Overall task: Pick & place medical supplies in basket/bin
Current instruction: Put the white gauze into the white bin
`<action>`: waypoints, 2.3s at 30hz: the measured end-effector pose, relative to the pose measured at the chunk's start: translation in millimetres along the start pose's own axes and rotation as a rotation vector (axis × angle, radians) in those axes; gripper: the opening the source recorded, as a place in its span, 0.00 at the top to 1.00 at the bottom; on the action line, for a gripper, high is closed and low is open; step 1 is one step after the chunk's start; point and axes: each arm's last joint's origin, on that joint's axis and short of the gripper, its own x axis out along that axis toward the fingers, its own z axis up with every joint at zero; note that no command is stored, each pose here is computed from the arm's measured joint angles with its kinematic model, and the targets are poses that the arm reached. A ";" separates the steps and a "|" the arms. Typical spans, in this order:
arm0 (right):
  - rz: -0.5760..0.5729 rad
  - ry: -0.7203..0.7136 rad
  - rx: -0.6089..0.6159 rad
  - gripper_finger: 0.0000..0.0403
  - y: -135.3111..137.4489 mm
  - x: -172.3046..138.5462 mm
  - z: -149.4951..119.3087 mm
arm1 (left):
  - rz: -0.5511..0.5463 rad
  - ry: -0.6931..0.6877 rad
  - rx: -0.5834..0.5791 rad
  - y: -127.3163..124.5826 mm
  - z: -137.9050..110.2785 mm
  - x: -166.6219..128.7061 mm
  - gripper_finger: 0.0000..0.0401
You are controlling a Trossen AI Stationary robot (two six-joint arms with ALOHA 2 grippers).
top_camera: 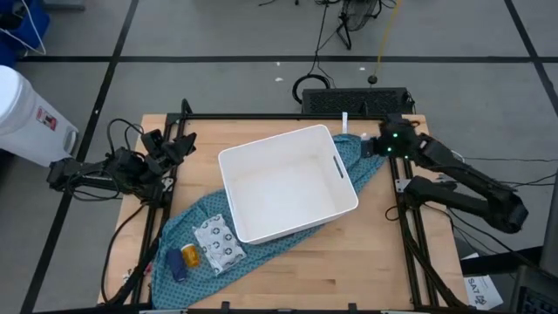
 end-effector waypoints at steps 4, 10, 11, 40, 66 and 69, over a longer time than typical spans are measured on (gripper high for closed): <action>0.160 -0.121 0.012 0.92 23.0 -23.0 21.7 | 0.006 0.006 0.004 0.5 -0.6 0.0 0.84; 0.331 -0.238 -0.017 0.92 61.2 -50.9 55.8 | 0.023 0.023 0.010 2.2 -2.5 -0.1 0.84; 0.353 -0.241 -0.022 0.92 67.8 -52.8 60.4 | 0.025 0.024 0.010 2.4 -2.7 -0.1 0.84; 0.269 0.467 -0.510 0.91 228.8 32.6 46.9 | 0.033 0.144 0.008 7.1 -11.4 -1.0 0.84; -0.099 0.707 -0.672 0.89 217.4 135.4 -11.0 | 0.005 0.205 -0.016 7.2 -14.5 -1.6 0.84; -0.122 0.732 -0.667 0.89 214.1 140.9 -13.2 | -0.008 0.216 -0.017 6.8 -14.9 -1.7 0.84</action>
